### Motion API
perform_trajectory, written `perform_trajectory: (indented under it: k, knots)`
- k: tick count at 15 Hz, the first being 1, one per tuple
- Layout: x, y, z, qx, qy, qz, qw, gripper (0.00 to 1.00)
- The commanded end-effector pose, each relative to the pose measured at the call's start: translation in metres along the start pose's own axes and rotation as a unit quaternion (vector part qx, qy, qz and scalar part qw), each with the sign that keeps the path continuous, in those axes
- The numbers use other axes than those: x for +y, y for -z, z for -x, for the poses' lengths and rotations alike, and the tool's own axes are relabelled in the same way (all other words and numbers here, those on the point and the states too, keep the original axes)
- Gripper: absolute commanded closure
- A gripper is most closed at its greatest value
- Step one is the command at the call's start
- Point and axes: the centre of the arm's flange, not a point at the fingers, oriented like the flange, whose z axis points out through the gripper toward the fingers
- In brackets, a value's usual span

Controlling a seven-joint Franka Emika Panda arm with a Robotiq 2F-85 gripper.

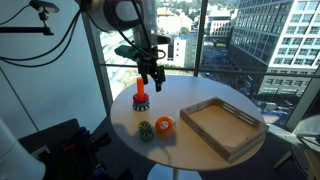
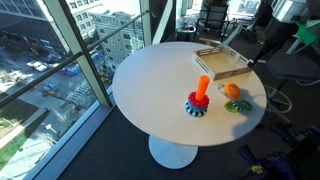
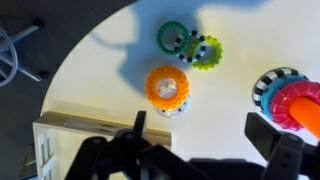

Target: Put the orange ring on the orange stand.

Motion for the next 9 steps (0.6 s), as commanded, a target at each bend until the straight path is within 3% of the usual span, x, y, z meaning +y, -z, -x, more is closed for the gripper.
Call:
perform_trajectory:
  k: [1, 6, 9]
  knots:
    - [0.008, -0.023, -0.024, 0.000, -0.018, -0.003, 0.9998, 0.00]
    - [0.012, -0.050, -0.038, -0.005, -0.024, -0.005, 0.9997, 0.00]
    - [0.010, -0.053, -0.028, -0.011, -0.013, -0.002, 0.9998, 0.00]
